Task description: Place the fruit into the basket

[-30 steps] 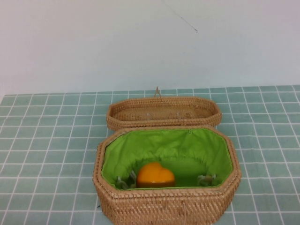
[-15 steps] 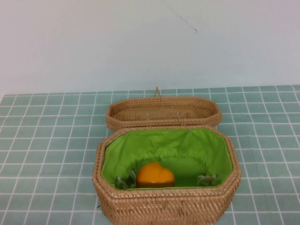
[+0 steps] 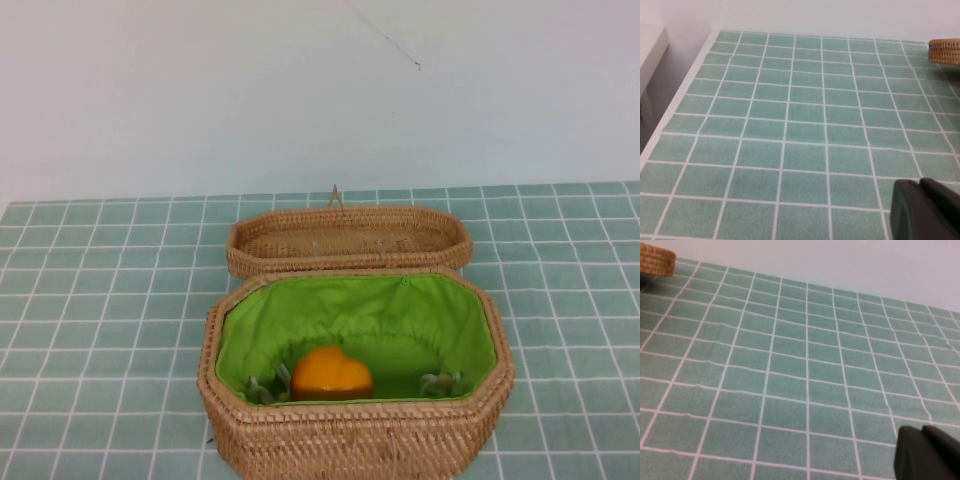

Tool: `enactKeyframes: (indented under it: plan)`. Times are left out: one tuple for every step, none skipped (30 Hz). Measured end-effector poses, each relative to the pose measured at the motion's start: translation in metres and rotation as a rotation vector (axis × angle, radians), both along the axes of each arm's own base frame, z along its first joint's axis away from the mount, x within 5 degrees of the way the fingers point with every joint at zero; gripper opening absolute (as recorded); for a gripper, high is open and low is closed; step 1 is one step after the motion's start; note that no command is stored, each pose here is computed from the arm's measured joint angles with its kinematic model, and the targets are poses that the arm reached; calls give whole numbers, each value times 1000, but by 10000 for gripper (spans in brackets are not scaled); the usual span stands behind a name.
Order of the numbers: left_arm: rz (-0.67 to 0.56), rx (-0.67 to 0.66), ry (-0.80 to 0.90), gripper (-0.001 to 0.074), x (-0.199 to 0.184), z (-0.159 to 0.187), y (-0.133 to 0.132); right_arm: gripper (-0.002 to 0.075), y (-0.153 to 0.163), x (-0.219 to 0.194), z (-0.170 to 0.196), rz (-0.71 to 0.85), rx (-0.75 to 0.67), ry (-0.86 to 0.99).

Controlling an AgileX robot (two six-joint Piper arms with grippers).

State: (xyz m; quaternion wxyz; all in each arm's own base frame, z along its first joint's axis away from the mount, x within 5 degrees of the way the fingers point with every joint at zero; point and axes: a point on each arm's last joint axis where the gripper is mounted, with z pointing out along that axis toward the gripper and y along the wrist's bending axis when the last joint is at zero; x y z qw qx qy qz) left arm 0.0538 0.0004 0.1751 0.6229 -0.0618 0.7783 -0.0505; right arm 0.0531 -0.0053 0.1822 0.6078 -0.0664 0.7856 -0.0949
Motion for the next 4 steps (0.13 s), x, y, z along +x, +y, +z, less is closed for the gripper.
enactKeyframes:
  plan:
    - [0, 0, 0, 0, 0, 0, 0, -3, 0, 0, 0, 0, 0, 0]
    - [0, 0, 0, 0, 0, 0, 0, -3, 0, 0, 0, 0, 0, 0]
    - [0, 0, 0, 0, 0, 0, 0, -3, 0, 0, 0, 0, 0, 0]
    - [0, 0, 0, 0, 0, 0, 0, -3, 0, 0, 0, 0, 0, 0]
